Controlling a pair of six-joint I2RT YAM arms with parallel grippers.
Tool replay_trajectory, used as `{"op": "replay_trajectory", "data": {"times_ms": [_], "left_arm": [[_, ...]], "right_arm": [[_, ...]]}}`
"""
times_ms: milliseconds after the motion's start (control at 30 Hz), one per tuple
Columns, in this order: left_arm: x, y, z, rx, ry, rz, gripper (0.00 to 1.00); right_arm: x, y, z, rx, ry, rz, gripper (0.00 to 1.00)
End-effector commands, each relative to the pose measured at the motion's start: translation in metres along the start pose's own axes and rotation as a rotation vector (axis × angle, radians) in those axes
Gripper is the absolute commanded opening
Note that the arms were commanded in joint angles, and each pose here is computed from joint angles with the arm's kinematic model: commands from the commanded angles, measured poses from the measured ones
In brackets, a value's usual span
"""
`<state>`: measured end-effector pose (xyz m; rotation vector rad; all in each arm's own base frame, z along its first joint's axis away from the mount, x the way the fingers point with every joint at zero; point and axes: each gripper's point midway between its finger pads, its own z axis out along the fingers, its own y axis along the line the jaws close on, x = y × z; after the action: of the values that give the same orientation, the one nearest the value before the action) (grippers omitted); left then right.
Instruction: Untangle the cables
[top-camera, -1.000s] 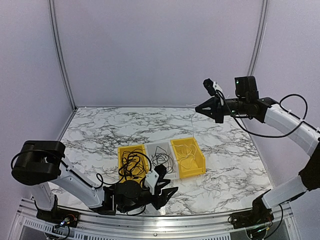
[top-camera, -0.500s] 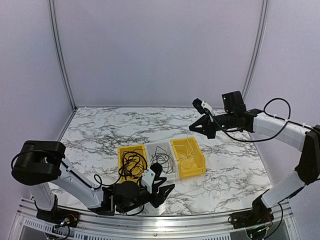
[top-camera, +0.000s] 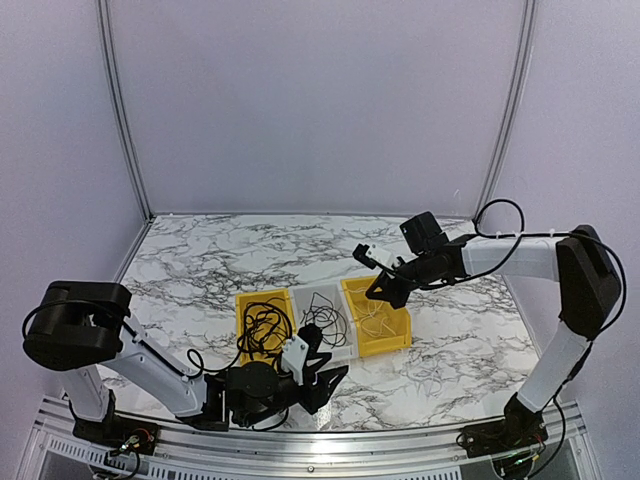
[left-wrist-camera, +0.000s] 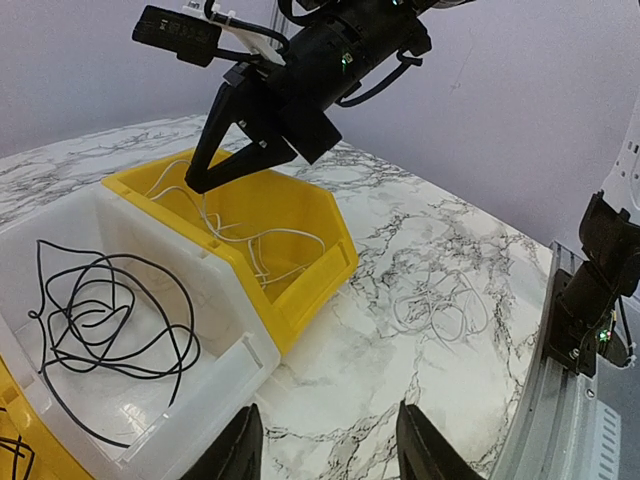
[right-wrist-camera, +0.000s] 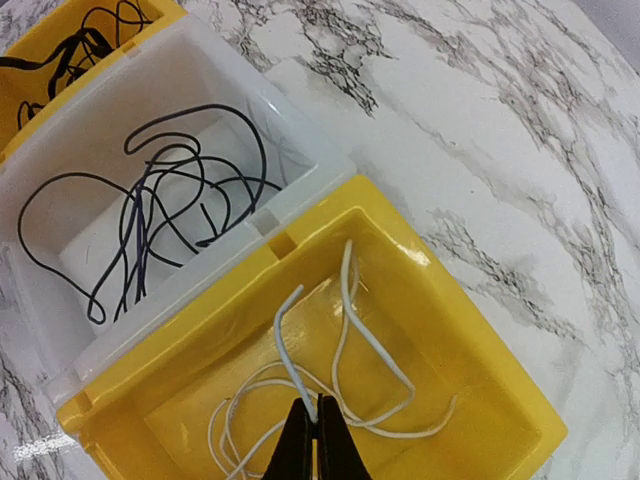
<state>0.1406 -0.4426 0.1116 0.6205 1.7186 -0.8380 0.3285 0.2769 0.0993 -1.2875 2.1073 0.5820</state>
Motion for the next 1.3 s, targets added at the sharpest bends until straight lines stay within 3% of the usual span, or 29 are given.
{"op": "replay_trajectory", "data": {"times_ms": [0,133,567,800,1033,1167,1267], "left_arm": [[-0.013,0.001,-0.004,-0.007,-0.044,-0.029,0.47],[-0.014,0.000,-0.003,-0.007,-0.045,-0.028,0.47],[-0.016,-0.002,-0.002,-0.003,-0.049,-0.021,0.47],[-0.015,-0.008,0.004,0.013,-0.049,-0.012,0.47],[-0.019,-0.007,0.002,0.009,-0.056,-0.019,0.47],[-0.016,-0.015,0.008,0.038,-0.047,-0.010,0.48],[-0.015,-0.021,0.014,0.052,-0.045,-0.011,0.48]], "right_arm": [[0.000,-0.015,0.001,0.133,0.057,-0.047,0.00],[0.001,-0.013,0.003,0.138,0.089,-0.060,0.01],[-0.019,-0.013,-0.056,0.251,0.074,-0.102,0.28],[-0.007,-0.011,-0.060,0.264,0.093,-0.117,0.28],[0.028,0.006,-0.084,0.236,0.164,-0.174,0.19],[0.048,0.035,-0.113,0.173,0.158,-0.258,0.19],[0.066,0.068,-0.122,0.060,0.149,-0.335,0.25]]}}
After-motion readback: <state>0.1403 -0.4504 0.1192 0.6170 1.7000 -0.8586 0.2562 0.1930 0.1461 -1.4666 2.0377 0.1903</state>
